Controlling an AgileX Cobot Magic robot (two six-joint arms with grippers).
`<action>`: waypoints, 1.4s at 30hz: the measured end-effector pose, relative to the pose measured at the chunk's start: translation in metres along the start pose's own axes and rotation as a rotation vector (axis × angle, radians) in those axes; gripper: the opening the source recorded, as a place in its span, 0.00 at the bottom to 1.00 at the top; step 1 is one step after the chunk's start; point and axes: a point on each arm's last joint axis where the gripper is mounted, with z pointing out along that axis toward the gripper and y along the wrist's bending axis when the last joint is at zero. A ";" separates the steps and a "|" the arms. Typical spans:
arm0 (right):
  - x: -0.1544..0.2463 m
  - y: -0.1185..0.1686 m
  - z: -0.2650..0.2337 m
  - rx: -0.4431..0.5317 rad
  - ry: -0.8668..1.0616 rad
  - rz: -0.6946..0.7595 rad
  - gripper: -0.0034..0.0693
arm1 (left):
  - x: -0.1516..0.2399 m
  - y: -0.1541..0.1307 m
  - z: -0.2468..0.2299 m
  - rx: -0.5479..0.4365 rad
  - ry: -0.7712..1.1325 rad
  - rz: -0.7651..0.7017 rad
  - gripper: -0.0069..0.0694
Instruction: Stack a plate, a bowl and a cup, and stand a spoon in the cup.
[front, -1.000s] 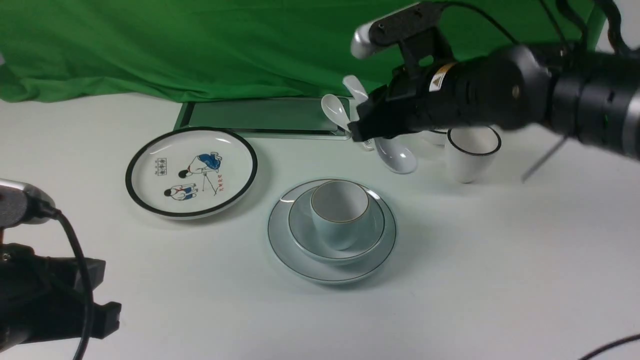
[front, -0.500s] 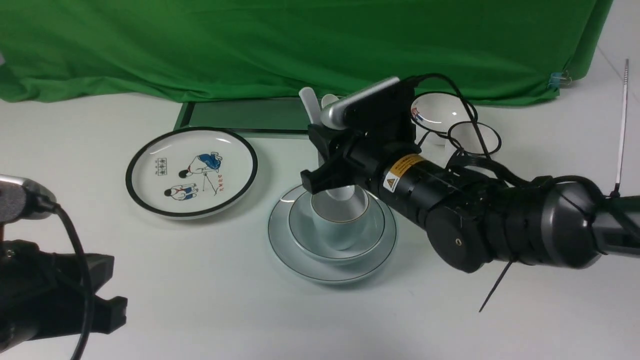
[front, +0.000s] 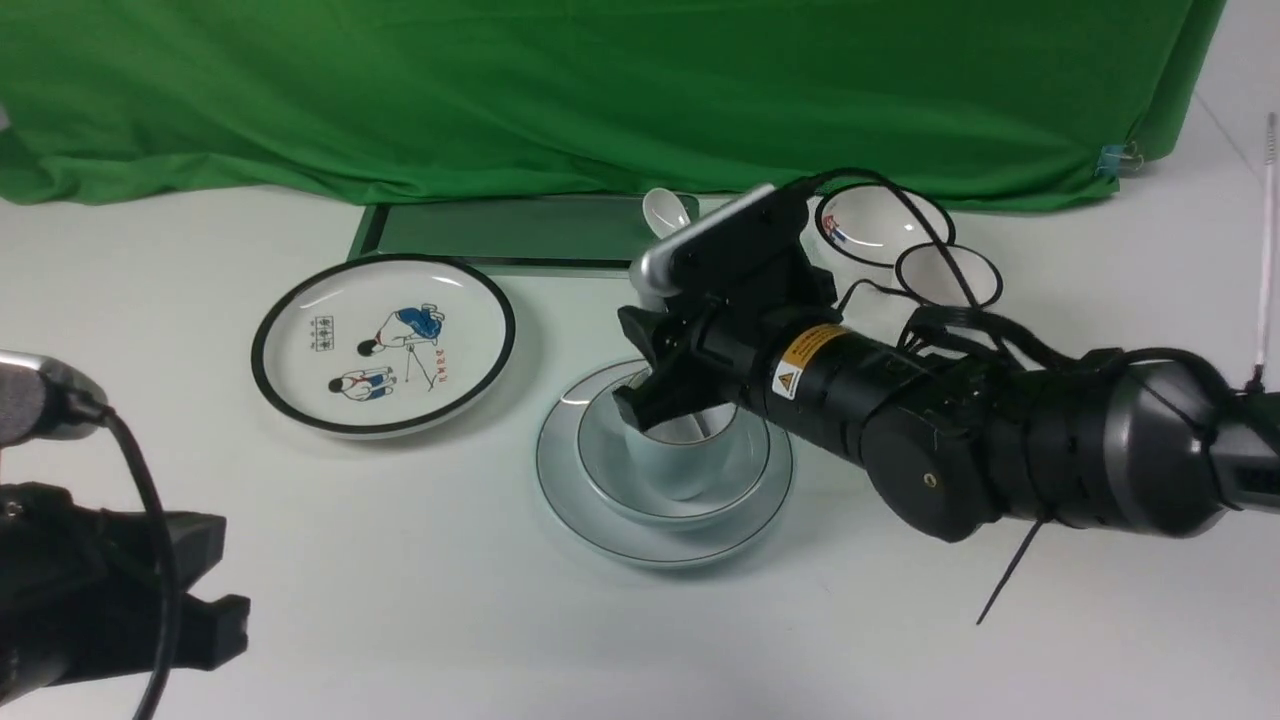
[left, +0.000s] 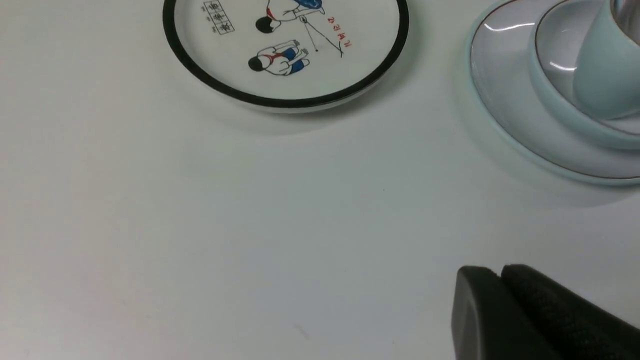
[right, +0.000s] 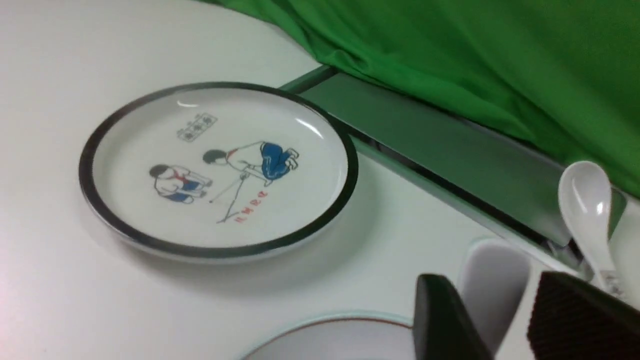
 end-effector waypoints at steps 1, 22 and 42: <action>-0.009 -0.002 -0.009 -0.004 0.008 -0.045 0.40 | -0.004 0.000 -0.007 0.006 -0.033 0.010 0.08; -0.057 -0.011 -0.268 -0.156 0.483 -0.080 0.06 | 0.058 0.008 -0.070 0.075 -0.802 0.221 0.08; 0.106 0.018 -0.323 -0.034 0.006 -0.013 0.09 | 0.064 0.008 -0.062 0.068 -0.766 0.230 0.08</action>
